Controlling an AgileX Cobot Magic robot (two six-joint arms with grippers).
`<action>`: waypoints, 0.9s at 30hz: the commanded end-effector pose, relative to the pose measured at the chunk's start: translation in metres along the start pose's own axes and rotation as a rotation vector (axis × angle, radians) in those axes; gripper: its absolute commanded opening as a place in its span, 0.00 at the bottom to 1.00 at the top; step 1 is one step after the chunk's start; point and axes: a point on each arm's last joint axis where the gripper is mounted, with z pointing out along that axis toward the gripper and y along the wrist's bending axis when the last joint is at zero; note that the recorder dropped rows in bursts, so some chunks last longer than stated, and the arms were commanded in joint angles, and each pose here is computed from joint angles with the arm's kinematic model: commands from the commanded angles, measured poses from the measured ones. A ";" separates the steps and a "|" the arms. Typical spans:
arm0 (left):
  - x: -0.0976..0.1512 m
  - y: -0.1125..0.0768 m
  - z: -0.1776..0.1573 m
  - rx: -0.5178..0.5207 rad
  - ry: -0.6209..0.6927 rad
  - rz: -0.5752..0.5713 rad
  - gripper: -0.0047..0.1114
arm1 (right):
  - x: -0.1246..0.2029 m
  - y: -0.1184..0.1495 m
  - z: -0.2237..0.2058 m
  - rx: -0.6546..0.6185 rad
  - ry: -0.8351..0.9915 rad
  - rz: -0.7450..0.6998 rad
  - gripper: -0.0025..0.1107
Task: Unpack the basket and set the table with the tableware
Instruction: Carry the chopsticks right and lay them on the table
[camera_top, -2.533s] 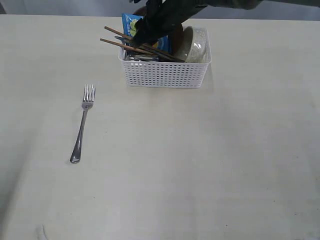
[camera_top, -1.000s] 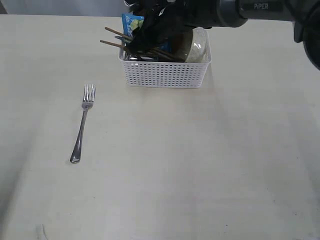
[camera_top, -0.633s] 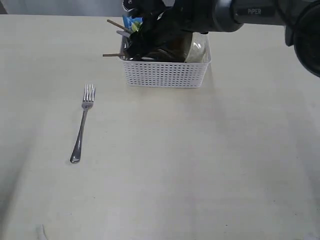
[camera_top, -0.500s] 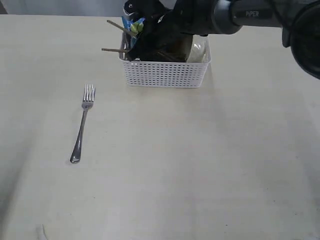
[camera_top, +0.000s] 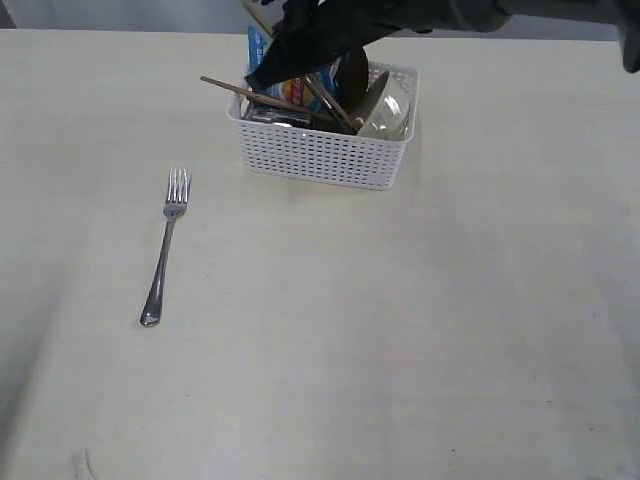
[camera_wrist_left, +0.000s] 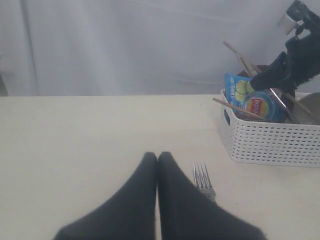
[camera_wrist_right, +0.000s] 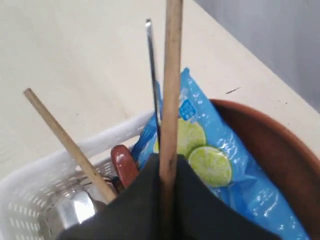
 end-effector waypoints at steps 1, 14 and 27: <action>0.000 0.000 0.000 0.002 -0.007 -0.003 0.04 | -0.012 -0.002 -0.020 -0.008 -0.017 0.002 0.02; 0.000 0.000 0.000 0.002 -0.007 -0.003 0.04 | -0.054 -0.005 -0.088 0.003 -0.121 -0.025 0.02; 0.000 0.000 0.000 0.002 -0.007 -0.003 0.04 | -0.059 -0.032 -0.154 0.149 -0.038 0.120 0.02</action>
